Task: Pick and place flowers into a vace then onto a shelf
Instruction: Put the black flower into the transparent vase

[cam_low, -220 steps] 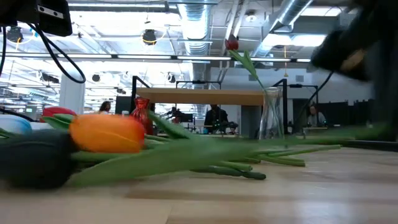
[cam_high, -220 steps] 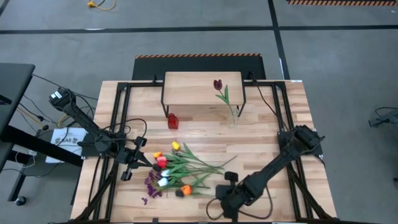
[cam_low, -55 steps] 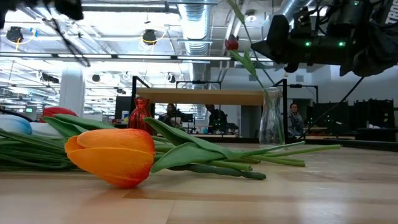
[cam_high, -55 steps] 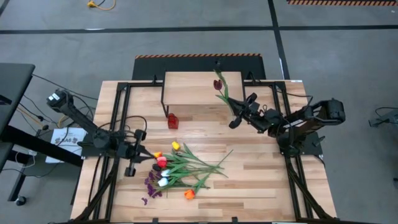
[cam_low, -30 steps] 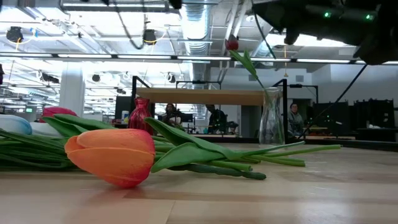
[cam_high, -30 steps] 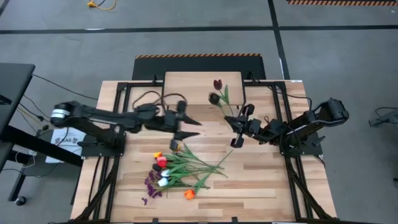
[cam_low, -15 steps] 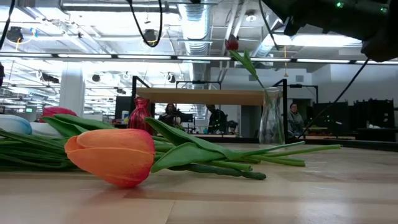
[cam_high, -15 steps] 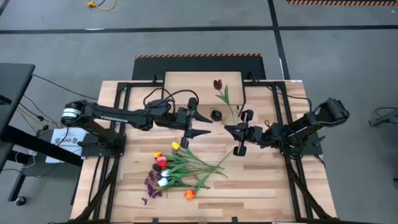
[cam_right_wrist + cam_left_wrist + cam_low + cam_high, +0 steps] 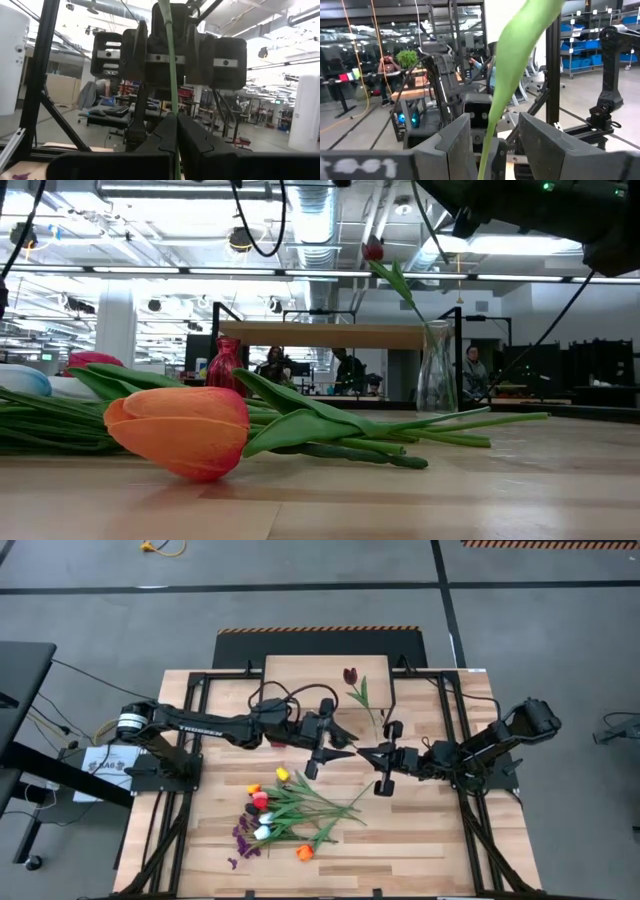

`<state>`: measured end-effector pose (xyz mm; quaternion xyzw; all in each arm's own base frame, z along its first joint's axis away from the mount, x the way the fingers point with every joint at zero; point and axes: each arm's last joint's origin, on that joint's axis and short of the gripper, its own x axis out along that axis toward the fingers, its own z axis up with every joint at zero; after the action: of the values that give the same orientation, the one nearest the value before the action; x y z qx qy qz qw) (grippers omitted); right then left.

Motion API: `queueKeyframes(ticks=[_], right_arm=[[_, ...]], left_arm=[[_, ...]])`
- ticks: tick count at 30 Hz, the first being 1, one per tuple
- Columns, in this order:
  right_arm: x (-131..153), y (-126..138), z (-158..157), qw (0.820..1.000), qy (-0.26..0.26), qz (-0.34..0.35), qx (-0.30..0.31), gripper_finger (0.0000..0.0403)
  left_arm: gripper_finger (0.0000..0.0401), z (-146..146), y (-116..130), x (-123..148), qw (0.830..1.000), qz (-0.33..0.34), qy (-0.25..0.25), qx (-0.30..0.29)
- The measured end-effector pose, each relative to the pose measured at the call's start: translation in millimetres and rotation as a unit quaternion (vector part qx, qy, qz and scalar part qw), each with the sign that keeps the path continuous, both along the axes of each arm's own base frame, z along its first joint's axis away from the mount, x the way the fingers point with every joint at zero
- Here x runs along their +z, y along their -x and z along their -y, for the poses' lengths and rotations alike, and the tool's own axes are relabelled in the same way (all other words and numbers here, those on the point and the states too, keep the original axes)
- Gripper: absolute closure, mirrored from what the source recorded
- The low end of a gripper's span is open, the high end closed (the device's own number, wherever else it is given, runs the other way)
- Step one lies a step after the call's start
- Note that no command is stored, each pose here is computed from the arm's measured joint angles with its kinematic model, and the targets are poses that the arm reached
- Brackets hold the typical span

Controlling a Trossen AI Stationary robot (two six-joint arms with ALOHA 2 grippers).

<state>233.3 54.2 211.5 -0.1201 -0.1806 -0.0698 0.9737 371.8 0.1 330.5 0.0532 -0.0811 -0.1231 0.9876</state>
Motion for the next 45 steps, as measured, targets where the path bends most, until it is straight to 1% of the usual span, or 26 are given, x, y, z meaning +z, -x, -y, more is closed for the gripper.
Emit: queueKeyframes(ticks=[6, 12, 16, 18, 21, 26, 27, 32, 34, 36, 39, 42, 45], right_arm=[[-1, 0, 0, 1.000, -0.001, -0.004, -0.004, 0.0403], [-1, 0, 1, 1.000, -0.004, -0.005, -0.012, 0.0403], [-1, 0, 1, 1.000, -0.004, -0.005, -0.013, 0.0403], [-1, 0, 1, 1.000, -0.004, -0.006, -0.013, 0.0403], [-2, 0, 1, 1.000, -0.003, -0.010, -0.013, 0.0403], [-3, -1, 1, 1.000, -0.002, -0.015, -0.012, 0.0403], [-3, -1, 1, 1.000, -0.001, -0.016, -0.012, 0.0403], [-3, -1, 1, 1.000, -0.004, -0.016, -0.015, 0.0398], [-3, 0, 1, 0.999, -0.012, -0.017, -0.028, 0.0389], [-3, 0, 1, 0.998, -0.015, -0.021, -0.050, 0.0371], [-3, 2, -1, 0.996, -0.020, -0.023, -0.087, 0.0332], [-1, 5, -4, 0.991, -0.024, -0.027, -0.127, 0.0288], [1, 9, -9, 0.988, -0.007, -0.035, -0.152, 0.0247]], left_arm=[[0.0240, 1, 1, 5, 1.000, 0.022, -0.001, -0.014], [0.0241, 1, 3, 6, 1.000, 0.021, -0.001, -0.017], [0.0252, 1, 4, 8, 1.000, 0.025, -0.003, -0.017], [0.0267, 1, 4, 8, 1.000, 0.026, -0.004, -0.017], [0.0301, -1, 4, 8, 0.999, 0.028, -0.007, -0.025], [0.0385, -7, 4, 8, 0.999, 0.028, -0.008, -0.021], [0.0391, -9, 4, 8, 0.999, 0.027, -0.005, -0.019], [0.0398, -14, 4, 8, 1.000, 0.026, -0.002, -0.008], [0.0399, -15, 5, 8, 1.000, 0.026, -0.002, -0.007], [0.0399, -17, 5, 8, 1.000, 0.025, -0.003, -0.009], [0.0399, -21, 4, 14, 0.999, 0.026, -0.004, -0.019], [0.0400, -25, 4, 19, 0.999, 0.028, -0.008, -0.015], [0.0400, -30, 3, 25, 0.999, 0.030, -0.012, -0.008]])
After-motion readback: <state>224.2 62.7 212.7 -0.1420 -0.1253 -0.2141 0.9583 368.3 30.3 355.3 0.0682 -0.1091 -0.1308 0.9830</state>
